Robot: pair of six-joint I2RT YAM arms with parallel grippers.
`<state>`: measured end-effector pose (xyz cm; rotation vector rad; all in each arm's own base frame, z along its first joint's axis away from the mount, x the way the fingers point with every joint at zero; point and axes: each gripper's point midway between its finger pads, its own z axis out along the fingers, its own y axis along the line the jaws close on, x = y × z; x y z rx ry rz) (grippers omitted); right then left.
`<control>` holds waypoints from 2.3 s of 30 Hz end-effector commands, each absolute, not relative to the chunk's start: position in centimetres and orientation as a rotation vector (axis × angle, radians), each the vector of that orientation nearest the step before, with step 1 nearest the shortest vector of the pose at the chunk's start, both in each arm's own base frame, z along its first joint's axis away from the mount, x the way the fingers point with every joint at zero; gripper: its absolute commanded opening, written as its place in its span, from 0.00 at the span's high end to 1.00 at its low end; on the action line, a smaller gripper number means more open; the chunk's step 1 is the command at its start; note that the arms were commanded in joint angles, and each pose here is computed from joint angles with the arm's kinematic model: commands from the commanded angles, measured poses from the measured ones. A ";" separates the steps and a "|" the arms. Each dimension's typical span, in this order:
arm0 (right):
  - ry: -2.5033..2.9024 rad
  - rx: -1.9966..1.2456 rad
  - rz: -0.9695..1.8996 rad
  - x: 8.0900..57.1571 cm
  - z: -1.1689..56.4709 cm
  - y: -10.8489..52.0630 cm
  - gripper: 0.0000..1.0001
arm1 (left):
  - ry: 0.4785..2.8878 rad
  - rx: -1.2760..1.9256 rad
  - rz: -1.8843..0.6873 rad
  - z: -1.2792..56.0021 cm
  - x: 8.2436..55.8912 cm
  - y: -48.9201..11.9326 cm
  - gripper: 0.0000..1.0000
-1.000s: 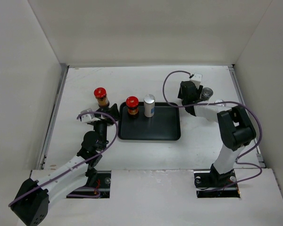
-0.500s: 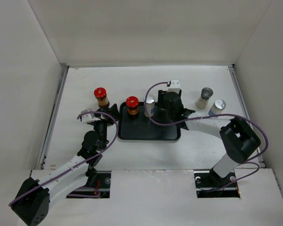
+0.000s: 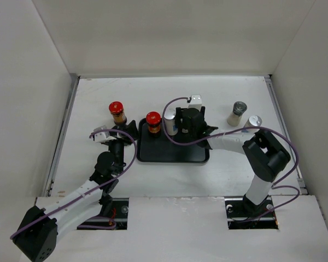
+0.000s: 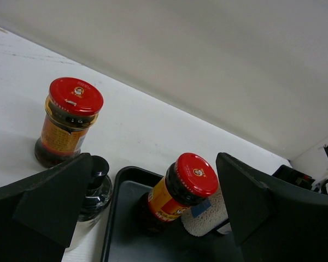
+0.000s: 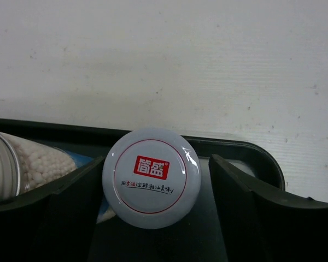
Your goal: Organize the condiment bottles
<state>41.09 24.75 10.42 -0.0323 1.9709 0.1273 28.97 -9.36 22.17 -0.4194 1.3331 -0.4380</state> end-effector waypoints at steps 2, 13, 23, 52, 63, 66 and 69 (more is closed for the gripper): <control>1.819 0.063 0.201 42.3 16.5 25.5 0.09 | 1.294 -0.427 -0.464 23.0 28.8 -9.3 0.00; 1.698 0.309 0.055 43.8 22.9 14.1 0.06 | 1.312 -0.421 -0.456 22.5 29.0 -9.5 0.00; 1.727 0.506 -0.276 45.0 21.2 1.9 0.03 | 1.297 -0.417 -0.477 23.1 28.7 -9.7 0.00; 1.905 0.482 -0.261 47.0 16.7 -0.8 0.42 | 1.300 -0.426 -0.464 22.9 28.7 -9.4 0.00; 1.662 0.394 -0.030 42.9 26.4 5.7 0.48 | 1.311 -0.424 -0.461 22.6 28.9 -9.6 0.00; 1.688 0.300 0.042 40.7 26.0 10.0 0.48 | 1.310 -0.429 -0.453 22.6 29.0 -9.4 0.00; 1.728 0.189 0.112 38.0 25.3 14.6 0.47 | 1.322 -0.433 -0.438 22.3 29.2 -9.3 0.00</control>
